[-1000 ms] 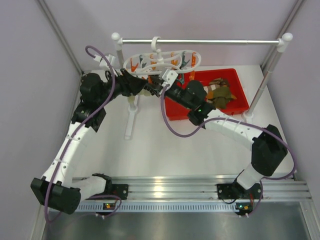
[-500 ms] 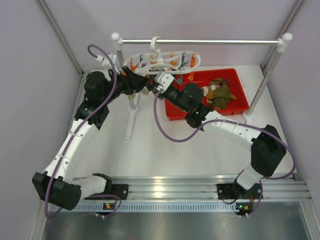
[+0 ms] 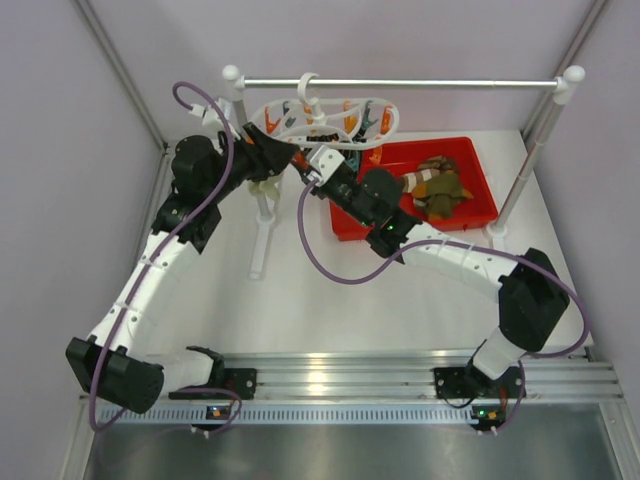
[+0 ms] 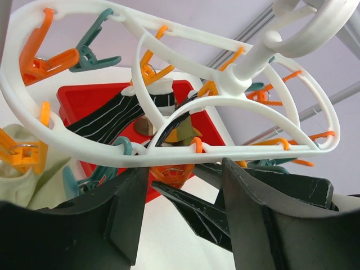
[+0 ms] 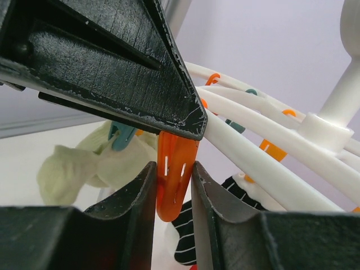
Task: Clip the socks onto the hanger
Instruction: Open the clamp at the hanger.
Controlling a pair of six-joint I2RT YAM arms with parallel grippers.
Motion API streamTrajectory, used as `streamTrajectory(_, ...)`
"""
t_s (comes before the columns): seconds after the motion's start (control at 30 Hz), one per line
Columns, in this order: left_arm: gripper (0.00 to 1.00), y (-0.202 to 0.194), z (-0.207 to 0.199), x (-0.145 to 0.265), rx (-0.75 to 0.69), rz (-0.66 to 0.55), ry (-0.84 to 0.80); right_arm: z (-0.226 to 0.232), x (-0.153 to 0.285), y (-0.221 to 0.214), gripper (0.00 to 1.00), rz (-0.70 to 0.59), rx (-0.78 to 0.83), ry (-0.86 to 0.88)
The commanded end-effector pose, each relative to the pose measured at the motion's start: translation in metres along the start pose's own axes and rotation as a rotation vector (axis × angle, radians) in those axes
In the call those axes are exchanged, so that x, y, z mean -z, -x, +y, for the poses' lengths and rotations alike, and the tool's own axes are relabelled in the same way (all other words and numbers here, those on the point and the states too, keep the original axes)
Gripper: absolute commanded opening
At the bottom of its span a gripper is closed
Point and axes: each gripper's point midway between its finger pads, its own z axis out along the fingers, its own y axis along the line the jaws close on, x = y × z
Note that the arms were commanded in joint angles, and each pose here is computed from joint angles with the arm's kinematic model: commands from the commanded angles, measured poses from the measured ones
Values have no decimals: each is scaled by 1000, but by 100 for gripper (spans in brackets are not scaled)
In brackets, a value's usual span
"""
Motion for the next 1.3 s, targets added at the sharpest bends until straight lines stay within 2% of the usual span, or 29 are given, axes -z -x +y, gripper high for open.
streamTrajectory(0.0,59,14,-14,2,-19,-38,-28,16,-8,20,0,-49,-14,49)
streamTrajectory(0.8,59,-3,-4,14,-50,-6,-11,14,-6,39,0,-98,-73,77)
streamTrajectory(1.27,61,14,-13,3,0,-67,-36,20,-4,44,0,-124,-85,111)
